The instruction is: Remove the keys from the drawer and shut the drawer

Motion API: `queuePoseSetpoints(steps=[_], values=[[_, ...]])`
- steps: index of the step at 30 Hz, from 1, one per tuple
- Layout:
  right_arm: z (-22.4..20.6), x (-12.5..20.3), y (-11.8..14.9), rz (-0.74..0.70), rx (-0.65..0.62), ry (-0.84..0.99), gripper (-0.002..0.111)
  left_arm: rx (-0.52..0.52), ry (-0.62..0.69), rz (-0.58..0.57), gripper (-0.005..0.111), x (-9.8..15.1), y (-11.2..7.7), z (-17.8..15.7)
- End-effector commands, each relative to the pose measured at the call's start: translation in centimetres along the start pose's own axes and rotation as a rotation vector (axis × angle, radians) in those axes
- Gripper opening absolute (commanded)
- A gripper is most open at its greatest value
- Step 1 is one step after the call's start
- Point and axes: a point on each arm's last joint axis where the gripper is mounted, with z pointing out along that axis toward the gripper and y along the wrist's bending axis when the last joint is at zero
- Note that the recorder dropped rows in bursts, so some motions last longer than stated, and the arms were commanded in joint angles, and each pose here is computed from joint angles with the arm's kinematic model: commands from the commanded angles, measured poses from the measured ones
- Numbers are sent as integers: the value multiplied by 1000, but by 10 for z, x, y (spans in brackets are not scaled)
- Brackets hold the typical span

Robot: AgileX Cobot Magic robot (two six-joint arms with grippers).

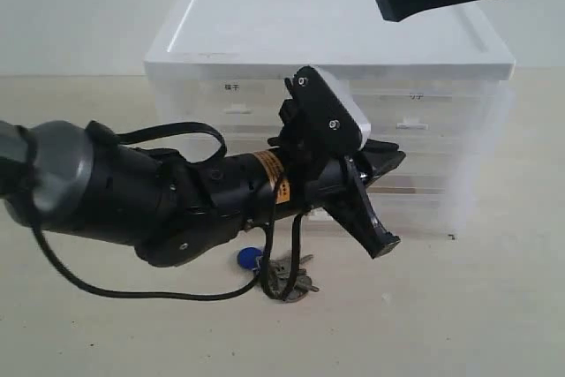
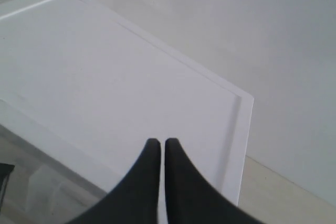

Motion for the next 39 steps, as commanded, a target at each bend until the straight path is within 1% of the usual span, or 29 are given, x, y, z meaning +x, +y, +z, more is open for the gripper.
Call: queuePoseSetpoints(steps=[1,3,5,6,10,12,13,16,19,20,23,26,34,39], values=[[-2,0,-1,5,-1,-5,0,-45,61,-10,5,4,7,16],[-2,0,-1,5,-1,-5,0,-45,68,-3,5,0,9,19],[-2,0,-1,5,-1,-5,0,-50,50,-1,5,-5,11,19],[-2,0,-1,9,-3,-3,0,-59,36,0,5,-9,15,20],[-2,1,-1,8,-9,5,0,-83,62,-22,5,-8,22,21],[-2,1,-1,8,-9,5,0,-70,80,-8,5,-8,20,20],[-2,1,-1,10,-10,6,0,-52,80,9,5,-10,16,20],[-2,1,-1,8,-11,7,0,-31,59,28,5,-25,8,16],[-2,1,-1,9,-11,9,0,-30,33,52,5,-36,8,11],[-2,1,-1,9,-11,9,0,-40,29,71,5,-38,12,10],[-2,1,-1,9,-11,9,0,-65,38,63,5,-34,21,9],[-2,1,-1,9,-11,9,0,-101,49,28,5,-23,34,10],[-2,1,0,11,-12,10,0,-105,21,13,5,-25,34,11],[-2,1,-1,10,-10,12,0,-63,19,10,5,-32,27,5]])
